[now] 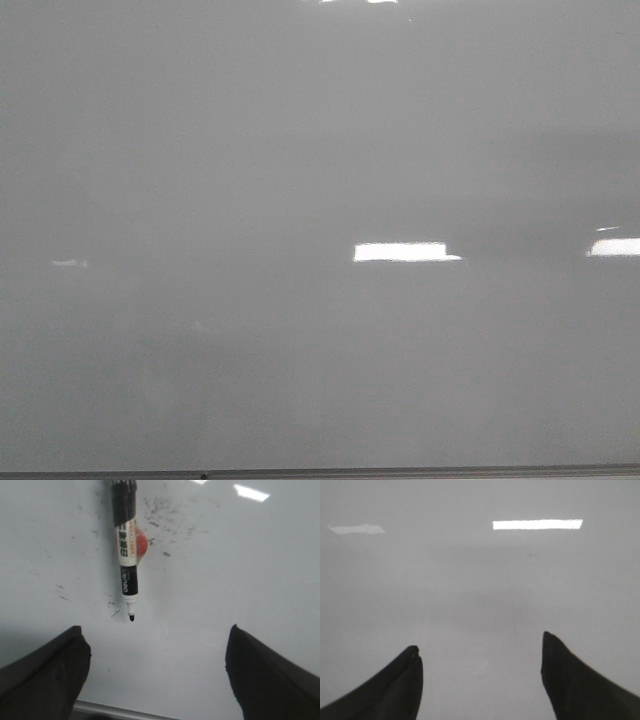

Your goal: Write number 8 on whiteboard

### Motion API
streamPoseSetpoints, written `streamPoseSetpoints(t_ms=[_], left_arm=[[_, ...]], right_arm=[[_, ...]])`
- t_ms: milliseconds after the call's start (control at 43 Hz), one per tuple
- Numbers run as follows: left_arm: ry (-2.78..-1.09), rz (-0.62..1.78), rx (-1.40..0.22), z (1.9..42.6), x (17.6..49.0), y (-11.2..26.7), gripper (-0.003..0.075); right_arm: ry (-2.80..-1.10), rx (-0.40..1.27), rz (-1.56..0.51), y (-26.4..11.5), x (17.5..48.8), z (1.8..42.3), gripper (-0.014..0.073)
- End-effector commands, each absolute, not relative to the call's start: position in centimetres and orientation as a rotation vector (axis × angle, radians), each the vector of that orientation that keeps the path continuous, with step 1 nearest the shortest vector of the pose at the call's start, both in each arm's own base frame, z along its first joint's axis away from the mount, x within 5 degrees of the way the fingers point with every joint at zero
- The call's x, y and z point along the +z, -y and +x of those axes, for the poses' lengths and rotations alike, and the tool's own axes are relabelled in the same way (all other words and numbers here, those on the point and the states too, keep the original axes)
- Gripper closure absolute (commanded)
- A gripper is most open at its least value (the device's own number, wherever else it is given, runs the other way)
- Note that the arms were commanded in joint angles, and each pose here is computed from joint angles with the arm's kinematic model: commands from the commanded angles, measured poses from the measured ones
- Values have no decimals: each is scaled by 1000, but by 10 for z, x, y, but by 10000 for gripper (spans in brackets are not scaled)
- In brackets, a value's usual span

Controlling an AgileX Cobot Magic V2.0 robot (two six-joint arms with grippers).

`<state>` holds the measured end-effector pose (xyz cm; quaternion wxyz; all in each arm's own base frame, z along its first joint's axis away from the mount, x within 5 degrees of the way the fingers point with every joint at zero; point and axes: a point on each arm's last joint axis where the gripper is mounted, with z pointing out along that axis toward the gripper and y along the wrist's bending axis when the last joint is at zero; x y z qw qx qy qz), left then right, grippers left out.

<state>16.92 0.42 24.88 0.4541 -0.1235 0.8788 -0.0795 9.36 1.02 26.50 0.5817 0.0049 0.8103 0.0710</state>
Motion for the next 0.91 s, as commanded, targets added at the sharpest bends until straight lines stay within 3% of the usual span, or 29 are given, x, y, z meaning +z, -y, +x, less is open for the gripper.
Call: streamPoseSetpoints(t_ms=[0,303,652,768,885], left_arm=[[-2144,-362,-182,200,254,-11,177],[-2234,-320,-106,244,226,-16,177],[-2146,-305,-63,269,209,-16,183],[-2158,-307,-60,271,205,-16,272],[-2157,-302,-57,271,204,-16,434]], right_arm=[[-1797,162,26,-9,283,97,68],[-1797,162,26,-9,283,97,68],[-1797,162,26,-9,283,97,68],[-1797,162,26,-9,283,97,68],[-1797,162,26,-9,283,97,69]])
